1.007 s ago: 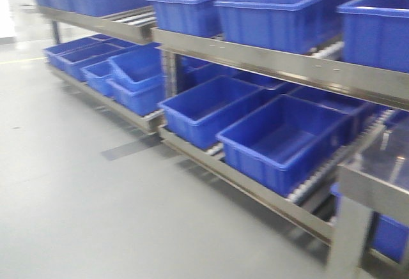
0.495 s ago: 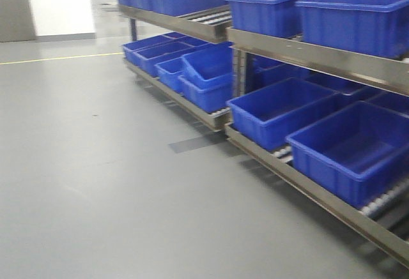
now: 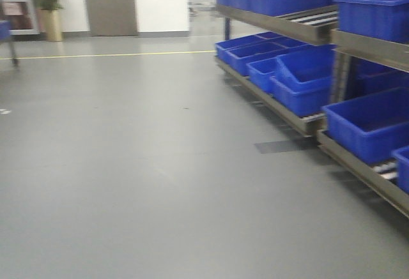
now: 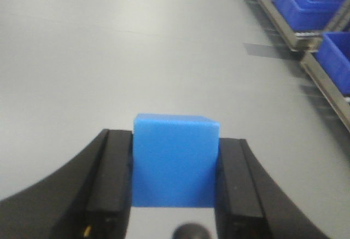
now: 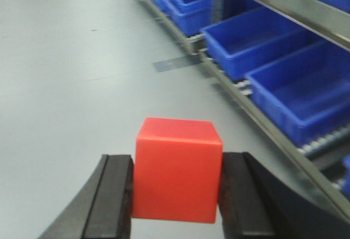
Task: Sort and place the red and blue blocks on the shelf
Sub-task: 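Drive the base away from the table down the aisle holding both cubes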
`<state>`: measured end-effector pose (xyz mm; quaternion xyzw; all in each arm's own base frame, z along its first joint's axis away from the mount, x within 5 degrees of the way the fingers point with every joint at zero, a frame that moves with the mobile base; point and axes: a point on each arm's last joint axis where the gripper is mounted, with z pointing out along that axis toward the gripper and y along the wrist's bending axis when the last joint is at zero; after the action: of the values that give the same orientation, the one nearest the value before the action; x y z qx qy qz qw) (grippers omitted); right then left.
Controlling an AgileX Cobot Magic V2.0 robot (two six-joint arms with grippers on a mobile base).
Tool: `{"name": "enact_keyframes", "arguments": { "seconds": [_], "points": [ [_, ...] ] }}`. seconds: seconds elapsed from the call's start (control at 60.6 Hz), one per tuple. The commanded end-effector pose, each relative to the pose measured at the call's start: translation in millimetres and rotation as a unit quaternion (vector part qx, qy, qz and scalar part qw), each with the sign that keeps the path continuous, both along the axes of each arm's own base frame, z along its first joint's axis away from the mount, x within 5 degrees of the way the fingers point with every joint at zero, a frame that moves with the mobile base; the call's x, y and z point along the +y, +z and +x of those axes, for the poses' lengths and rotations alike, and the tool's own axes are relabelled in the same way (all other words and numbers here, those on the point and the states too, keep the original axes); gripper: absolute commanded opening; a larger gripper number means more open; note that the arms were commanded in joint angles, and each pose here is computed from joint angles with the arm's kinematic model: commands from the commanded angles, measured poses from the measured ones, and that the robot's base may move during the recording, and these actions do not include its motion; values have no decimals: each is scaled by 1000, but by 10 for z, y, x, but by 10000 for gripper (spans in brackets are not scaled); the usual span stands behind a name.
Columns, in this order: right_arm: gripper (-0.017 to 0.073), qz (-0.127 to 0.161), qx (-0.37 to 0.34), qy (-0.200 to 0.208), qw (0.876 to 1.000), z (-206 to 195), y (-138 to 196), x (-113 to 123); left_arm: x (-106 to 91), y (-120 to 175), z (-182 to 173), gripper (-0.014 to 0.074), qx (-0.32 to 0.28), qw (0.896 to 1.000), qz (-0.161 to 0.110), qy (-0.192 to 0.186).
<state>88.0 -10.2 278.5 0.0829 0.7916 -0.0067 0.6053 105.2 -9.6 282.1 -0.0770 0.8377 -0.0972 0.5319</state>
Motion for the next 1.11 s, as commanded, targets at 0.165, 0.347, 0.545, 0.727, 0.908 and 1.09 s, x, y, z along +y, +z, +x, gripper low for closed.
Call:
{"name": "enact_keyframes", "arguments": {
  "seconds": [0.165, 0.347, 0.545, 0.727, 0.908, 1.09],
  "points": [
    [57, -16, -58, 1, 998, 16, 170, -4, -3, 165, 35, 122, -55, 999, -5, 0],
    [57, -16, -58, 1, 998, 16, 170, -4, -3, 165, 35, 122, -55, 999, -5, 0],
    [57, -16, -58, 1, 998, 16, 170, -4, -3, 165, 35, 122, -55, 999, -5, 0],
    [57, -16, -58, 1, 998, 16, 170, -4, -3, 165, 35, 122, -55, 999, -5, 0],
    [57, -16, -58, 1, 998, 16, 170, -4, -3, 165, 35, 122, -55, 999, -5, 0],
    [57, -16, -58, 1, 998, 16, 170, -4, -3, 165, 35, 122, -55, 999, -5, 0]
  ]
}}
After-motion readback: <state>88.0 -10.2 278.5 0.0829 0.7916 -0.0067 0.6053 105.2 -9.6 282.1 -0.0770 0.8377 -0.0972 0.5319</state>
